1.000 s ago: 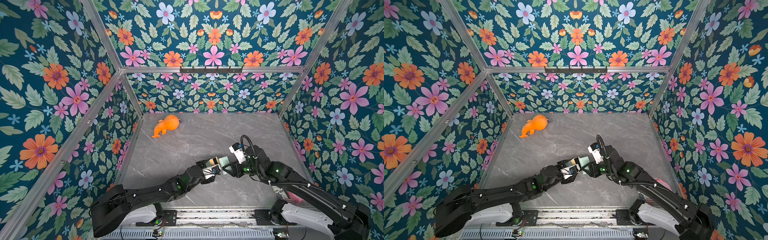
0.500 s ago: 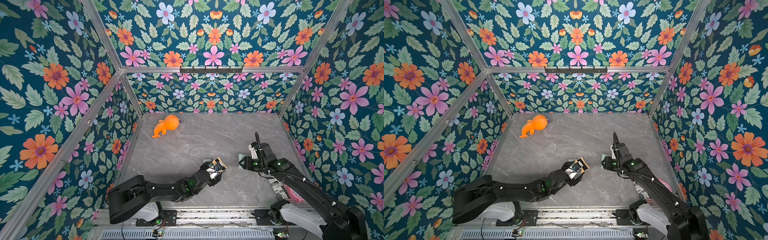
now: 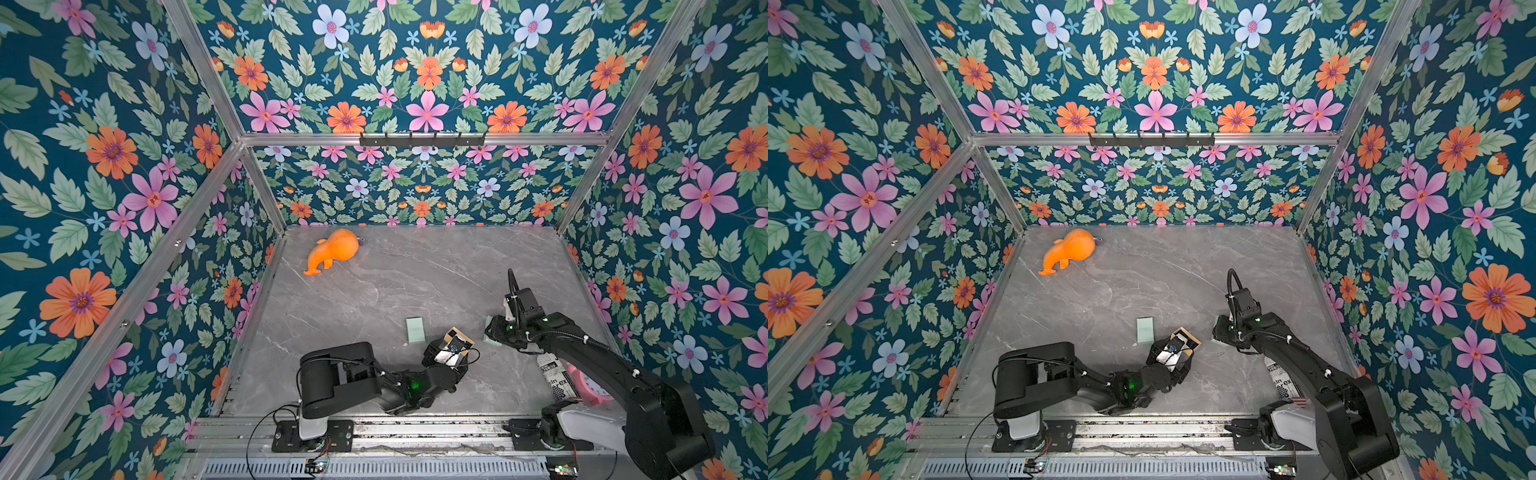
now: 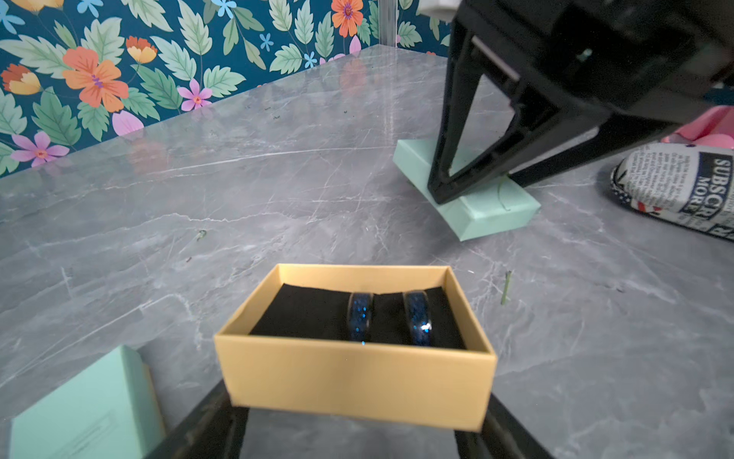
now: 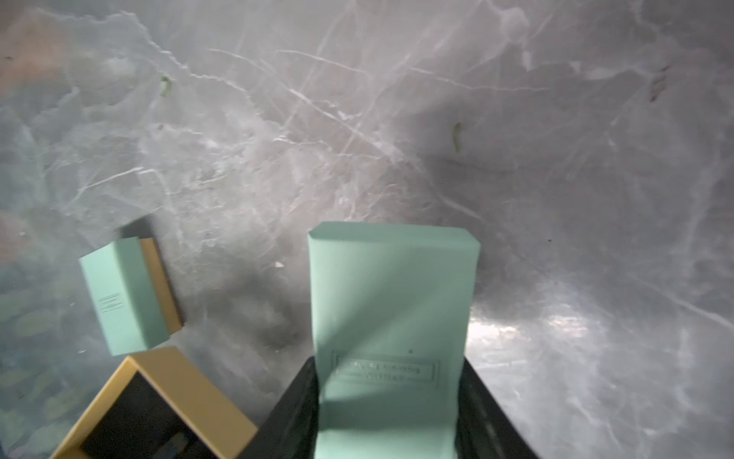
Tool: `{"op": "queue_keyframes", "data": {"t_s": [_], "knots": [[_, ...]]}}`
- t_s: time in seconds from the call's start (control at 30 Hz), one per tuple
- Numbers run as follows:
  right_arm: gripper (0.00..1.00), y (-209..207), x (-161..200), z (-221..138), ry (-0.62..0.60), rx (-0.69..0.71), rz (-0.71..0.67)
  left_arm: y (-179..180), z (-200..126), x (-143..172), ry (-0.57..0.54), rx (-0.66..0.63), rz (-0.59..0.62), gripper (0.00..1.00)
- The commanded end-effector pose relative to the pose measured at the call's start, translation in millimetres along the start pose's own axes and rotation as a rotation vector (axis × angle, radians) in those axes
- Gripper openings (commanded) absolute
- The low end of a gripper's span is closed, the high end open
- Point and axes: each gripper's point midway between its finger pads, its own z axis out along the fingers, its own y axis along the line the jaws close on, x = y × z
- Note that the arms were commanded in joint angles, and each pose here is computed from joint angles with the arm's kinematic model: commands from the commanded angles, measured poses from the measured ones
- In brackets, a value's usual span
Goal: Take the rings out of the lift-off lid box
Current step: Place the lid at the center of the board.
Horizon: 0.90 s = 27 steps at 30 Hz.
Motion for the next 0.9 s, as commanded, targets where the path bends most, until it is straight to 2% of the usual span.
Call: {"op": "queue_keyframes", "data": {"t_s": [0.0,0.3,0.63,0.87], "knots": [[0.42,-7,-4,8,-0.006,0.019,0.027,4,2,-3,-0.036,-0.067,-0.106,0.61],[0.42,-15,0,25,0.048,0.067,0.031,-5,10,24,0.014,-0.106,-0.172,0.64],[0.51,-17,0,26,0.052,0.082,0.030,-18,20,50,0.083,-0.109,-0.213,0.71],[0.55,-17,1,25,0.056,0.081,0.026,-20,21,54,0.103,-0.107,-0.225,0.78]]}}
